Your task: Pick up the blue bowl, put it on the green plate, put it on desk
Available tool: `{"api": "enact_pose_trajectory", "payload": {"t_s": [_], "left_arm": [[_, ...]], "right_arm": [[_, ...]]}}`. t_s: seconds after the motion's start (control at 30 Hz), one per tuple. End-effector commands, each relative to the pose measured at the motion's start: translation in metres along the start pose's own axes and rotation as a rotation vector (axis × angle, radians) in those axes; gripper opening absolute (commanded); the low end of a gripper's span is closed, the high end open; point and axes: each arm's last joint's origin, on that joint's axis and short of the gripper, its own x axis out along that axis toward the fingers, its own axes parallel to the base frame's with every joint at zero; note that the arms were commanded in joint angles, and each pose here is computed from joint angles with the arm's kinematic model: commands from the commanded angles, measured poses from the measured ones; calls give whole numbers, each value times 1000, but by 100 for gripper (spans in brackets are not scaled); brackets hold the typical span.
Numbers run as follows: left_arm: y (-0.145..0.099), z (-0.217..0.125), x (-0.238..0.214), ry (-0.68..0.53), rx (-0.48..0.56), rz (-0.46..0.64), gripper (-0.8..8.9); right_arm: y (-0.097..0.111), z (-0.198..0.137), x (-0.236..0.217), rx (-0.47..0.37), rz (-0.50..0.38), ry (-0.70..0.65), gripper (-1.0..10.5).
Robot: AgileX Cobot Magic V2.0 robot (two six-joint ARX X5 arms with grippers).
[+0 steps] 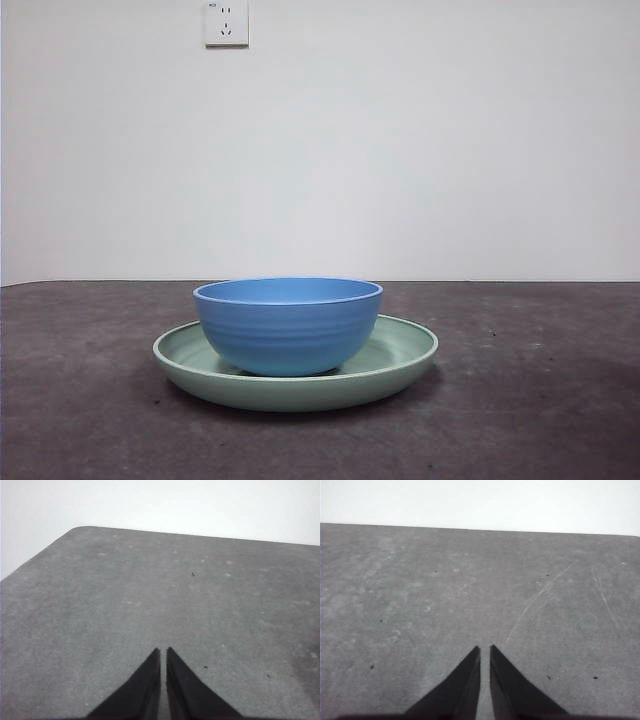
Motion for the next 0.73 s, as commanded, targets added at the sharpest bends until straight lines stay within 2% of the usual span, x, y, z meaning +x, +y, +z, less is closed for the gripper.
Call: {"api": "enact_pose_trajectory", "payload": {"t_s": [0.03, 0.73], "left_arm": [[1, -7, 2, 25, 7, 8, 20], [1, -7, 2, 25, 7, 8, 20]], "right_arm": [[0, -2, 1, 15, 3, 5, 27], [0, 0, 0, 15, 2, -11, 27]]}}
